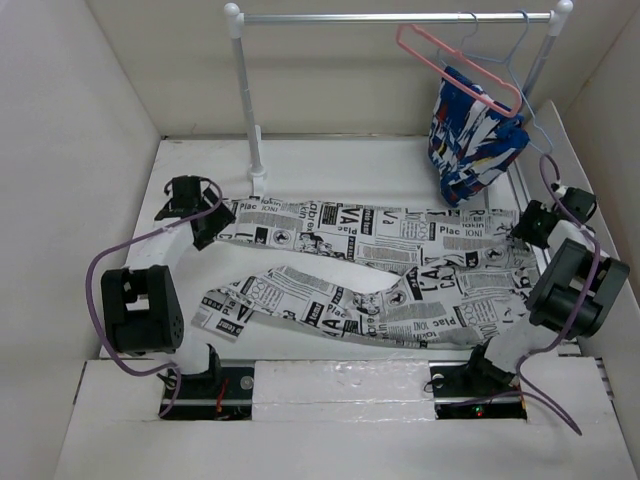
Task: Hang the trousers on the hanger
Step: Flatten out the trousers at the center of the board, then fold the trousers at the center of the board.
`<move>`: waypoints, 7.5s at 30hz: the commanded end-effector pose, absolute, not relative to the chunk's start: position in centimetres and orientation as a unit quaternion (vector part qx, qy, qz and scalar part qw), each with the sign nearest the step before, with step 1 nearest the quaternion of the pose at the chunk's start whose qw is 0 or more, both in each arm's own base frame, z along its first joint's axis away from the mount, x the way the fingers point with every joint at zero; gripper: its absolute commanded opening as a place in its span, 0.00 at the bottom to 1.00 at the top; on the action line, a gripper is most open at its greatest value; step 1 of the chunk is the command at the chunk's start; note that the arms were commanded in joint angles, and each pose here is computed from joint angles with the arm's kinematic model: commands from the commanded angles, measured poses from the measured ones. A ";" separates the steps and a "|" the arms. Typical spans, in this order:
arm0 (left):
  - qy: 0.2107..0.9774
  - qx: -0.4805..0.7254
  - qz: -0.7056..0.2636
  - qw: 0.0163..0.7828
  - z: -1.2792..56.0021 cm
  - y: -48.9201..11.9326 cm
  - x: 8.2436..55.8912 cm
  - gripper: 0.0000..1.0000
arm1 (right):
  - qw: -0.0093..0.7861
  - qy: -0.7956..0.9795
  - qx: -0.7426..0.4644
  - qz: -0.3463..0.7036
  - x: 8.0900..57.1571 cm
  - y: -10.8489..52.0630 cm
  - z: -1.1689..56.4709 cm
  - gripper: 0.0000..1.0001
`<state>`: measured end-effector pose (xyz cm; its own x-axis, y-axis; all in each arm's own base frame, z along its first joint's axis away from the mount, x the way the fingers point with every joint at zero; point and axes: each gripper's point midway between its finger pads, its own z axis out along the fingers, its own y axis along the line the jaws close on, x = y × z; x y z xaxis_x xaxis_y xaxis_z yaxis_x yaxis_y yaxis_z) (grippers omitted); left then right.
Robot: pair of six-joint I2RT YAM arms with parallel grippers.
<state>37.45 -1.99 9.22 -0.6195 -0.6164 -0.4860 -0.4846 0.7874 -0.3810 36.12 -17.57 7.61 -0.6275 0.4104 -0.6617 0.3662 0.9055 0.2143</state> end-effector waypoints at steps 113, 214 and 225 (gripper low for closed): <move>0.736 -0.595 0.066 0.318 10.0 6.0 24.7 0.73 | 0.358 0.814 -0.368 0.271 25.5 18.7 13.9 0.53; 0.655 -0.708 -0.026 0.263 2.3 13.1 23.5 0.72 | 0.354 0.828 -0.332 0.281 25.5 17.4 15.4 0.65; 0.676 -0.671 -0.070 0.297 4.9 14.0 27.5 0.00 | 0.366 0.888 -0.194 0.201 25.3 9.8 16.0 0.65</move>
